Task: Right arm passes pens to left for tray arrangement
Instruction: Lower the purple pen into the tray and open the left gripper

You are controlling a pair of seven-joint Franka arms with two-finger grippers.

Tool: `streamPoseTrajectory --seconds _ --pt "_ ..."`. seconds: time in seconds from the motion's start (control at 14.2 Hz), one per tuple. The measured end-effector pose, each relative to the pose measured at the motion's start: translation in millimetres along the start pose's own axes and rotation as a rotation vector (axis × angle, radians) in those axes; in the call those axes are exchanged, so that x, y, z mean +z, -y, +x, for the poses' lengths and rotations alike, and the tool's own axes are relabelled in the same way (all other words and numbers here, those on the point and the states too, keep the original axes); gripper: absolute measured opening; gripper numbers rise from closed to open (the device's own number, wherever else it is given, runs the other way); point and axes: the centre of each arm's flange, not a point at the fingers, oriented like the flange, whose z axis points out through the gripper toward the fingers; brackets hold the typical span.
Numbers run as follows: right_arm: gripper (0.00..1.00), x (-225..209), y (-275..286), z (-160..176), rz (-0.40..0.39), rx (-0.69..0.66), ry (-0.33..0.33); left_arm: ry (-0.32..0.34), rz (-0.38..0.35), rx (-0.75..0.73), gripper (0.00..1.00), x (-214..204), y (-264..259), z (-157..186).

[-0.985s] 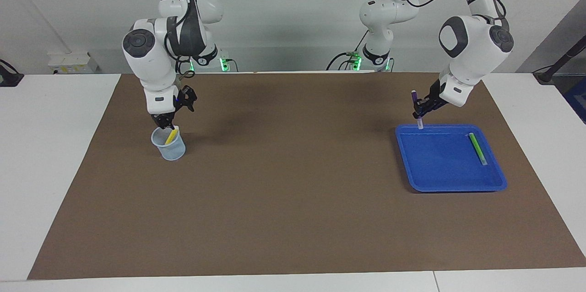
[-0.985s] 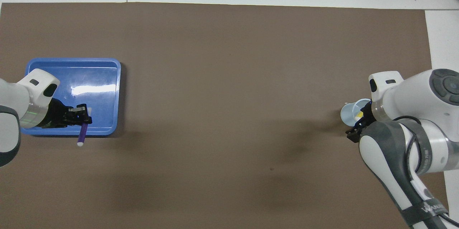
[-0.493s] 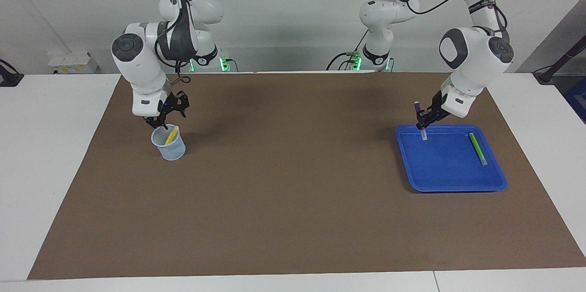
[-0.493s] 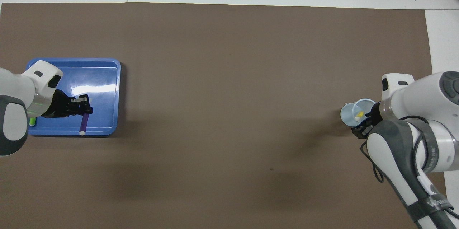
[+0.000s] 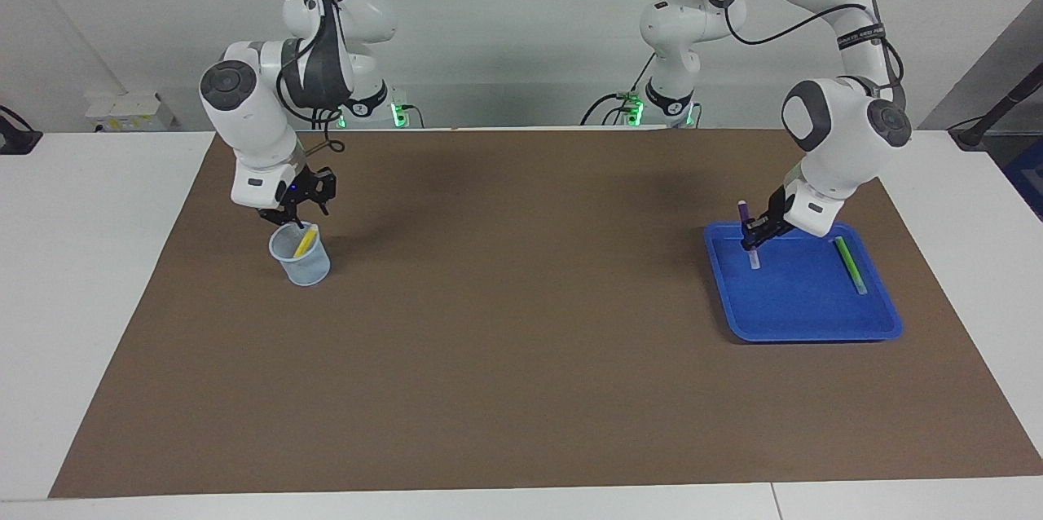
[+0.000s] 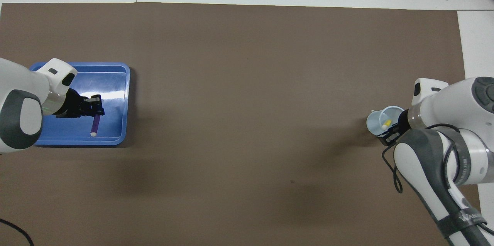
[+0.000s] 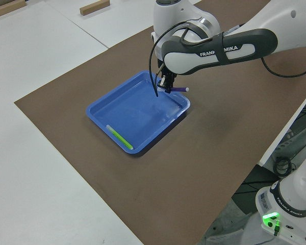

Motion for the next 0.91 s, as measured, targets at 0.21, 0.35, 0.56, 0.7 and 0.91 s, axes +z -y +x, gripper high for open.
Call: streamPoseTrajectory --seconds 0.21,0.35,0.56,0.7,0.91 --pt "0.60 0 -1 0 0.000 0.037 -0.001 -0.003 0.000 0.004 0.17 14 0 21" --pt "0.60 0 0 1 -0.002 0.055 -0.004 -0.008 0.017 0.016 0.17 22 1 29" --pt "0.53 3 0 4 -0.007 0.072 -0.015 -0.005 0.029 0.030 0.17 32 3 33" --pt "0.50 15 -2 9 -0.009 0.079 -0.023 0.013 0.032 0.043 0.17 42 4 31" --pt "0.50 27 -9 13 -0.004 0.088 -0.020 0.041 0.039 0.070 0.17 55 1 22"
